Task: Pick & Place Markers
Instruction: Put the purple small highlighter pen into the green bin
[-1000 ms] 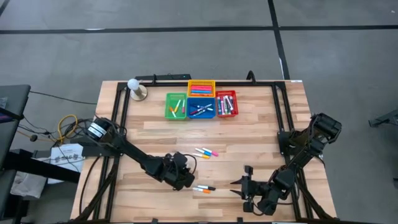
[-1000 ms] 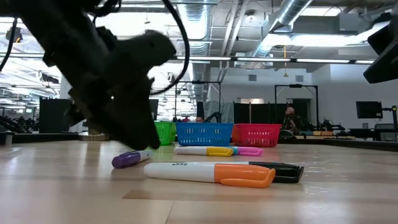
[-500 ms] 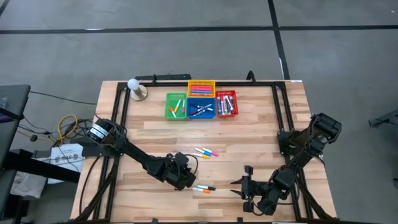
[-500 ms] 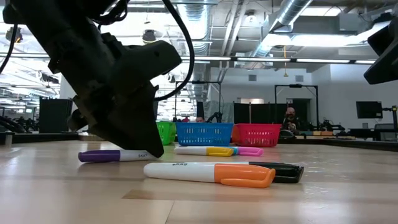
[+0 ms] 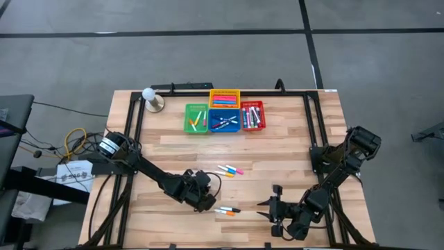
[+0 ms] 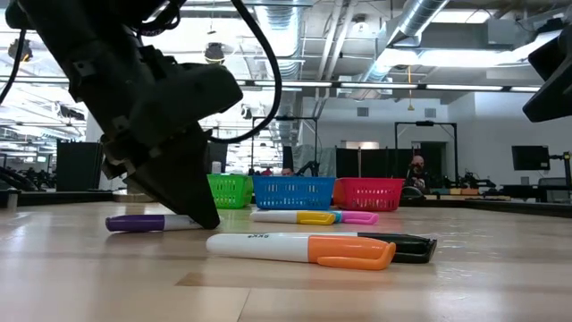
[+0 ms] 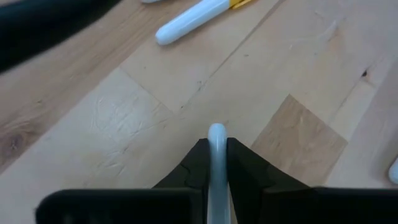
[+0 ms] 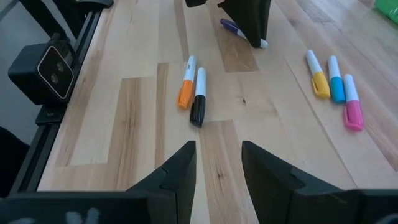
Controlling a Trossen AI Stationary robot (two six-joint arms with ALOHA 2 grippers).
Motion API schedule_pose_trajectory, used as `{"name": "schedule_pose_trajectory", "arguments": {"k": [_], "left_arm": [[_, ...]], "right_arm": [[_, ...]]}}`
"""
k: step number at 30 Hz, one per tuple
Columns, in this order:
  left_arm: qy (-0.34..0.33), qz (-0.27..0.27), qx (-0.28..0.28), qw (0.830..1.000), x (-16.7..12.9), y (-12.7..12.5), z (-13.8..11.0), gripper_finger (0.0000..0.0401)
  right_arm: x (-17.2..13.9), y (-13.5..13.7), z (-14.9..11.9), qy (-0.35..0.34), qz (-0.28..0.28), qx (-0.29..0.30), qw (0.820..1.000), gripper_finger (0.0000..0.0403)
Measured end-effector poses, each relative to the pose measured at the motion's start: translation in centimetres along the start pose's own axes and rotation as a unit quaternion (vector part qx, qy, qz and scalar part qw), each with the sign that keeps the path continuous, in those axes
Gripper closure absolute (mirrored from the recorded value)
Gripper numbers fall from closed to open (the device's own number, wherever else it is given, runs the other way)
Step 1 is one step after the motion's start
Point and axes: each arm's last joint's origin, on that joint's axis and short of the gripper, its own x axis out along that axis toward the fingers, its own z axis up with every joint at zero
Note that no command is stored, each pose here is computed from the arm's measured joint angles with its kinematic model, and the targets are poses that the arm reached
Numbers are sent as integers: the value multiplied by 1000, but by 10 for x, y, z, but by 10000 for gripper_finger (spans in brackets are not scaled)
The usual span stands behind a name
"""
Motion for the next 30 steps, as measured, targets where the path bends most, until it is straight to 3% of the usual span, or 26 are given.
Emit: {"name": "schedule_pose_trajectory", "arguments": {"k": [6,9,12,20,30], "left_arm": [[-31,10,19,999,-6,2,5,355],[-76,51,48,995,-12,10,11,359],[-125,62,33,990,-22,13,31,364],[-151,100,63,981,-29,38,76,357],[-170,176,97,965,-47,103,149,354]], "right_arm": [[2,-2,1,-3,-10,-1,1000,285],[6,-8,5,-20,-45,-15,999,285],[15,-18,11,-38,-93,-28,995,285],[41,-52,28,-31,-170,-33,984,285],[64,-88,39,25,-210,-115,971,285]]}}
